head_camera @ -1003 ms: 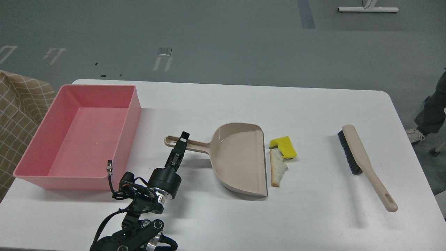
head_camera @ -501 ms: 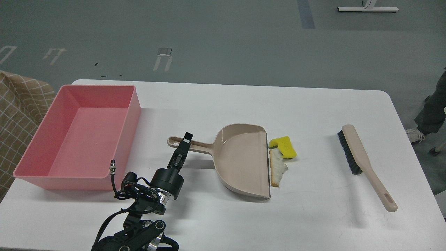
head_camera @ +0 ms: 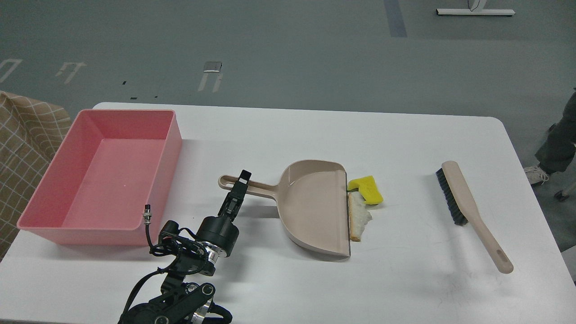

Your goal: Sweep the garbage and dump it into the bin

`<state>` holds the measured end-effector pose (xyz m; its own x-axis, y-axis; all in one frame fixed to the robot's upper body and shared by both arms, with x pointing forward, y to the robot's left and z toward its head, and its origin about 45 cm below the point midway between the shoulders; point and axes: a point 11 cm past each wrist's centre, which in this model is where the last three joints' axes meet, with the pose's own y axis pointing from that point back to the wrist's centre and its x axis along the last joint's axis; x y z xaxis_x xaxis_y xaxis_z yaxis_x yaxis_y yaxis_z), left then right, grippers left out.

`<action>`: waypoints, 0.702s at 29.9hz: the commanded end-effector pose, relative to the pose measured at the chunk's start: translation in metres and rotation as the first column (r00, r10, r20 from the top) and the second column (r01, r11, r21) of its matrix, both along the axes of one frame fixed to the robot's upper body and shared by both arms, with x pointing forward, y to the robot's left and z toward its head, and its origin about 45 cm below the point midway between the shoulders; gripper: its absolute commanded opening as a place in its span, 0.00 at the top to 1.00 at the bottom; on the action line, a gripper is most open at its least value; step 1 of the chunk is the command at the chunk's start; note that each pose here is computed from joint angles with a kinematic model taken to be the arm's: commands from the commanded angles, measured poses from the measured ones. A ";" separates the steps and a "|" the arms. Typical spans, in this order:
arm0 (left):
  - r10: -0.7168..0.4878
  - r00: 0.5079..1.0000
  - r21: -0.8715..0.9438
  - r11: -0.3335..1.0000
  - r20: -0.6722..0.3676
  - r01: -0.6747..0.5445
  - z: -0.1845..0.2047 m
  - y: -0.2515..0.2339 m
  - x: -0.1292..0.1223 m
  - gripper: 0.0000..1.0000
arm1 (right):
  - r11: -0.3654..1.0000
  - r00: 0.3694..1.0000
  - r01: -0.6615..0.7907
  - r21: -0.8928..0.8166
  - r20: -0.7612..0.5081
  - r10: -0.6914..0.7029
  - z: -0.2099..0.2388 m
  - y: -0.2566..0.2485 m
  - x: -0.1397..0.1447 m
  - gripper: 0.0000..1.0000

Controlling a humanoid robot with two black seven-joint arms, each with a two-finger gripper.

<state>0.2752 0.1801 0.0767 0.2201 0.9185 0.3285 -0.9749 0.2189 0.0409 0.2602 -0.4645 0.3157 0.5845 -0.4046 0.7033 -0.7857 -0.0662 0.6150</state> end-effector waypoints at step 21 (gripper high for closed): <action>0.000 1.000 0.000 1.000 0.005 0.000 0.001 0.000 0.002 0.90 | 0.963 0.954 -0.258 -0.075 -0.175 0.242 -0.081 0.064 0.004 0.03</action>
